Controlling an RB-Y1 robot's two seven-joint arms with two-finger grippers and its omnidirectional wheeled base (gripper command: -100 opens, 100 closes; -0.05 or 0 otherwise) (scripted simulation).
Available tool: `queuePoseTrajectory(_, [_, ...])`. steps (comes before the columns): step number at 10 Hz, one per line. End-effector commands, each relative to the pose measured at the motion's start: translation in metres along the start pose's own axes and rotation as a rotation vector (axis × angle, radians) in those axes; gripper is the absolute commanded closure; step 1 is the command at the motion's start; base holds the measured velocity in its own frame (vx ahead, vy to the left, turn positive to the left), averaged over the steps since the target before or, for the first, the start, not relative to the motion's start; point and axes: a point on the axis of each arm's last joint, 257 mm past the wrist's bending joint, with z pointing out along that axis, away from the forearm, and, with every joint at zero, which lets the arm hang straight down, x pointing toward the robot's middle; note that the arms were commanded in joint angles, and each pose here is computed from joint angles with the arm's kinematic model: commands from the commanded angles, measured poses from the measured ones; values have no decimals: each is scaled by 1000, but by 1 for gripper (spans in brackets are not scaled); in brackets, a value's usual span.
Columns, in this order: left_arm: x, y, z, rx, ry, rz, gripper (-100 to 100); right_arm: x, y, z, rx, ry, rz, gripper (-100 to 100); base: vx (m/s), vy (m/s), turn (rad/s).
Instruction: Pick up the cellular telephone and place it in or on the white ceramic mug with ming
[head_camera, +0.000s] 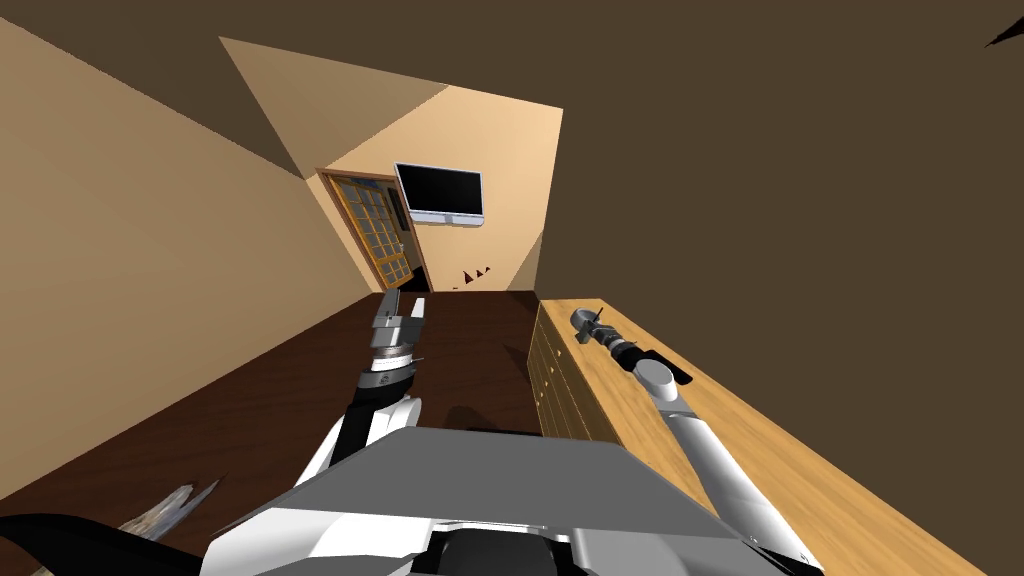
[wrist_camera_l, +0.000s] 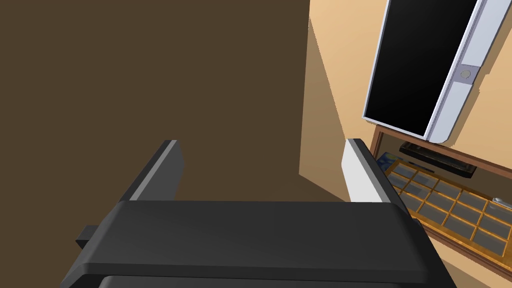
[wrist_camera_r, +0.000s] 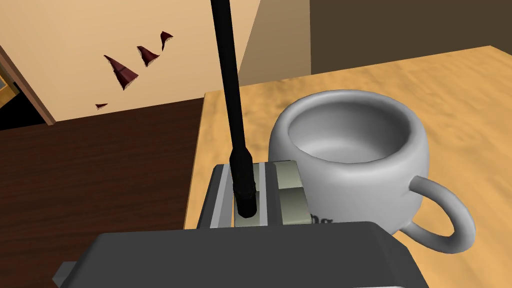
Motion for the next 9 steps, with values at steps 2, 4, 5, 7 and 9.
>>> queuePoseTrajectory(2, [0, 0, 0, 0, 0, 0, 0, 19, 29, -2, -33, 21, -19, 100, -123, 44, -10])
queuePoseTrajectory(4, [0, 0, 0, 0, 0, 0, 0, 35, 52, -7, -56, 38, -25, 100, -68, 9, 7])
queuePoseTrajectory(5, [0, 0, 0, 0, 0, 0, 0, 39, 57, -8, -60, 42, -25, 100, -9, 2, 3])
queuePoseTrajectory(7, [0, 0, 0, 0, 0, 0, 0, 49, 71, -11, -67, 54, -19, 100, 15, 3, 22])
queuePoseTrajectory(9, [0, 0, 0, 0, 0, 0, 0, 56, 78, -13, -69, 63, -12, 100, 22, 6, 11])
